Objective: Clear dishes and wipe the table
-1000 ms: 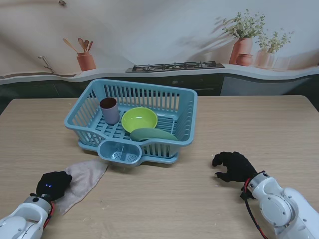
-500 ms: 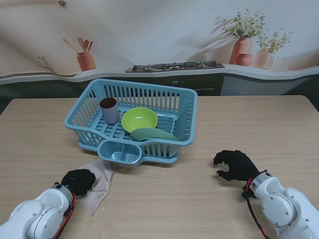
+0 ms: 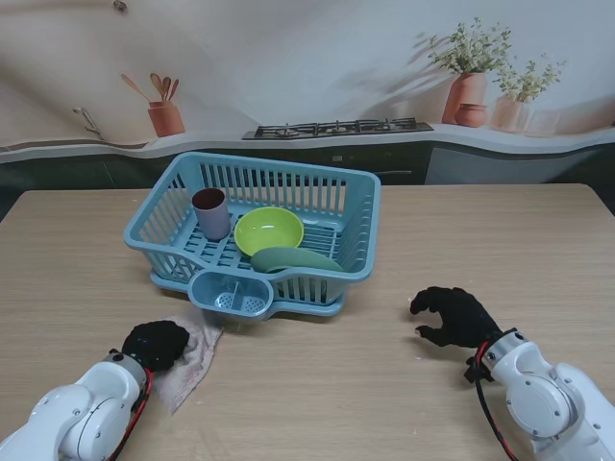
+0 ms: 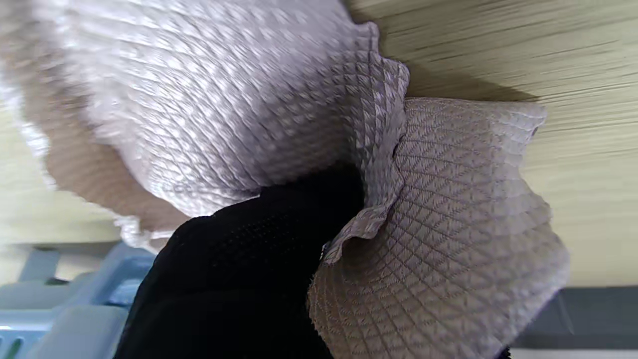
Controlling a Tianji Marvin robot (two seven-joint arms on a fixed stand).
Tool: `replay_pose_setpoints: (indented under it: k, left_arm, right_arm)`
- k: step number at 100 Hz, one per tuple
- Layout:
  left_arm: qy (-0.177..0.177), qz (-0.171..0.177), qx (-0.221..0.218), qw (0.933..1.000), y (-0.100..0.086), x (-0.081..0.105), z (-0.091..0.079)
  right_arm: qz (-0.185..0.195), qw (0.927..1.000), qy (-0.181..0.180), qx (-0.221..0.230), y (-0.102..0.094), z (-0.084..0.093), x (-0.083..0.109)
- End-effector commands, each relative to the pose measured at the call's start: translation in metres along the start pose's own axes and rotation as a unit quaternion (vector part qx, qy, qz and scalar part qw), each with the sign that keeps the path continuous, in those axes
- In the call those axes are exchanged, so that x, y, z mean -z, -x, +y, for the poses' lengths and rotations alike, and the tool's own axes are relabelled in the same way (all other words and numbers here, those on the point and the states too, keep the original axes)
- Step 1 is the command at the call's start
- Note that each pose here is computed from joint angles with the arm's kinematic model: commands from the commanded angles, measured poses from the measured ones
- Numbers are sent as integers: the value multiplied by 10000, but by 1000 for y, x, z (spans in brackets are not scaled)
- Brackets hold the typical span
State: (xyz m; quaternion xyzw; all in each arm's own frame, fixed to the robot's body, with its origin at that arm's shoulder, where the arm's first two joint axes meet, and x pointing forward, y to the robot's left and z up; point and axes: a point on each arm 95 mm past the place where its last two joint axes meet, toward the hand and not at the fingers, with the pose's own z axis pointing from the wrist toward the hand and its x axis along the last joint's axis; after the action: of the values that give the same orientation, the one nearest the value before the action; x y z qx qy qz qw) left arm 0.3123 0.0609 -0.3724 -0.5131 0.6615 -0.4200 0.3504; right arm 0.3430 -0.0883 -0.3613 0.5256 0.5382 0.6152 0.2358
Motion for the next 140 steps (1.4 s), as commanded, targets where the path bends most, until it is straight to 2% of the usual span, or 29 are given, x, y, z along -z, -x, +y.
replay_pose_setpoints:
  k: [1, 18, 33, 51, 65, 87, 119, 130, 140]
  left_arm:
    - [290, -163, -62, 9994, 13, 8, 23]
    - [-149, -436, -236, 9987, 42, 23, 31]
    - [-400, -580, -444, 9965, 64, 35, 37]
    - [-565, -643, -460, 9953, 74, 40, 40]
    - [-343, -548, -359, 9973, 64, 33, 37]
    - [282, -231, 11, 9993, 29, 13, 26]
    - [1063, 394, 523, 9922, -26, -7, 3]
    - [1175, 517, 570, 9901, -34, -11, -2]
    - [1211, 490, 525, 9900, -33, -12, -1]
  right_arm:
    - [5, 9999, -22, -150, -7, -4, 1]
    - [-15, 9996, 17, -294, -10, -3, 3]
    - [8, 9994, 52, -356, -13, -1, 4]
    - [45, 9993, 56, -355, -14, 0, 4]
    - [46, 9995, 35, -313, -13, 0, 4]
    - [18, 9997, 30, -239, -9, -1, 4]
    - [-5, 9997, 52, -253, -10, -1, 6]
    - [-12, 9997, 58, -248, -11, 0, 6]
    - [-20, 9997, 63, -243, -11, 0, 6]
